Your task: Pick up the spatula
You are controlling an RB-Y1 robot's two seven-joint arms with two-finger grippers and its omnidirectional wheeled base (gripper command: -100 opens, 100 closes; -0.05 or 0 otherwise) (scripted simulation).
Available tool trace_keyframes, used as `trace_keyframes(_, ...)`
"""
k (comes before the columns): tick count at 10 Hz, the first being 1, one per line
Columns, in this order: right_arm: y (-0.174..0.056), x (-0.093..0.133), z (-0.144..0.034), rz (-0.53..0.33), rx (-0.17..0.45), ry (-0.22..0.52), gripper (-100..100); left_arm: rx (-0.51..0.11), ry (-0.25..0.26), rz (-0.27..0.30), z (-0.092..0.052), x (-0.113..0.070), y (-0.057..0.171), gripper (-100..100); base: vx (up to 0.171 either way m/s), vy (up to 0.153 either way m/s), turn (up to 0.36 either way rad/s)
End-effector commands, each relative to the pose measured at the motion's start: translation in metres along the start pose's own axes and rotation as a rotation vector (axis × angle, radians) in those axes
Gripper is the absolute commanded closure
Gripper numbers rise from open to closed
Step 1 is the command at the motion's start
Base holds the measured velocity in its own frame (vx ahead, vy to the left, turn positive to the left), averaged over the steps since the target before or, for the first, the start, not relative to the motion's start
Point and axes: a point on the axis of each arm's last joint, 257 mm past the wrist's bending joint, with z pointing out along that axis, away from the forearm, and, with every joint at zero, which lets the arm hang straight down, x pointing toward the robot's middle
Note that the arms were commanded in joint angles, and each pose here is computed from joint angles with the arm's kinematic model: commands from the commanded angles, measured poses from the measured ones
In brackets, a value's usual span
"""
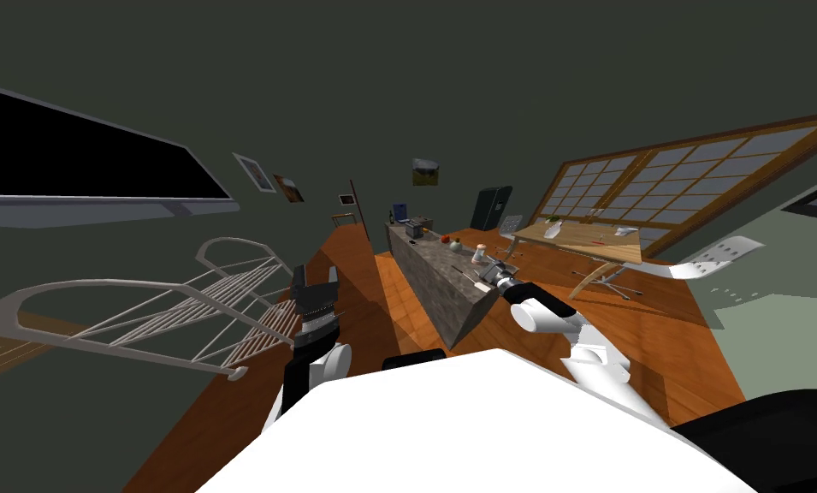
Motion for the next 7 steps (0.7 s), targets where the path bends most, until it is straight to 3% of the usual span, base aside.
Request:
trace_keyframes(1,-0.008,-0.009,0.003,0.025,0.041,-0.026,-100,0.000,0.000,0.000,0.000,0.000,0.000,0,0.036,0.028,0.028)
trace_keyframes(5,-0.023,-0.032,0.006,0.115,0.127,-0.085,-100,0.000,0.000,0.000,0.000,0.000,0.000,0,0.035,0.018,0.032)
trace_keyframes(7,-0.032,-0.037,0.004,0.115,0.164,-0.108,-100,0.000,0.000,0.000,0.000,0.000,0.000,0,0.040,0.009,0.008)
